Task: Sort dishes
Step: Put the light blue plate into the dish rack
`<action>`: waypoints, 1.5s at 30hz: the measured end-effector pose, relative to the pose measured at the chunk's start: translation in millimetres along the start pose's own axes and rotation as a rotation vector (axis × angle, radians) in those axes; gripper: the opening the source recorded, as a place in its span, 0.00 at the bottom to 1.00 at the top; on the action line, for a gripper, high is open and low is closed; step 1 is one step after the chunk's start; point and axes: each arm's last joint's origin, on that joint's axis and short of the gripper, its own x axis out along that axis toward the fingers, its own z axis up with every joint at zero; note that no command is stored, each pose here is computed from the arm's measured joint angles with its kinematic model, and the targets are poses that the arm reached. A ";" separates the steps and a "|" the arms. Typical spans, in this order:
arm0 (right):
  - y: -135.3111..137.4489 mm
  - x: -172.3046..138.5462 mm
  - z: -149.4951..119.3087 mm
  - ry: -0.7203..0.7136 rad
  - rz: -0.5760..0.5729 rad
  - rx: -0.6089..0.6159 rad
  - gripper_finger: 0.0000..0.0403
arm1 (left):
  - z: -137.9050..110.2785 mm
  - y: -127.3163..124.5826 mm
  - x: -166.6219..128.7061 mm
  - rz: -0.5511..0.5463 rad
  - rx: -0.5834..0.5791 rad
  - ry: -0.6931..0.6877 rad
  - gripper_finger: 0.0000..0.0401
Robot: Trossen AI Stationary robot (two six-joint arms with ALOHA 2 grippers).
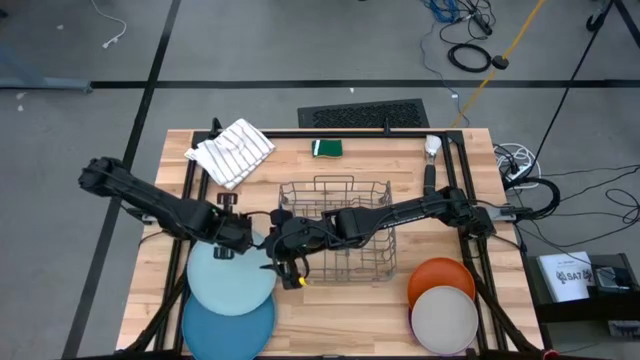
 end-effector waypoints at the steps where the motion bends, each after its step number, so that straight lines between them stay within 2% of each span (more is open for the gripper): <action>1: -0.4 0.0 0.5 -0.005 -0.015 -0.002 0.53 | 0.0 1.4 -2.7 0.008 -0.002 -0.009 0.00; 8: -0.6 -0.2 1.5 -0.015 -0.023 0.015 0.53 | -2.5 10.9 -20.2 0.070 -0.011 -0.047 0.00; 20: 0.6 -0.3 -5.7 0.059 -0.020 0.085 0.53 | -4.0 19.2 -37.8 0.096 -0.031 -0.108 0.00; 23: 4.3 -0.5 -7.2 0.074 -0.019 0.067 0.53 | -4.2 19.6 -38.3 0.100 -0.030 -0.107 0.00; 30: 15.7 -10.1 5.7 -0.004 -0.008 -0.024 0.54 | -4.1 19.5 -38.3 0.099 -0.033 -0.107 0.00; 38: 17.8 -6.1 -22.3 0.243 -0.050 0.037 0.55 | -4.2 17.8 -38.9 0.097 -0.025 -0.113 0.00; 42: 16.8 -1.8 -28.1 0.267 -0.152 0.050 0.55 | -4.1 17.5 -39.3 0.115 -0.020 -0.121 0.00; 45: 12.6 8.0 -34.2 0.263 -0.184 0.088 0.55 | -4.1 17.1 -39.7 0.132 -0.015 -0.129 0.00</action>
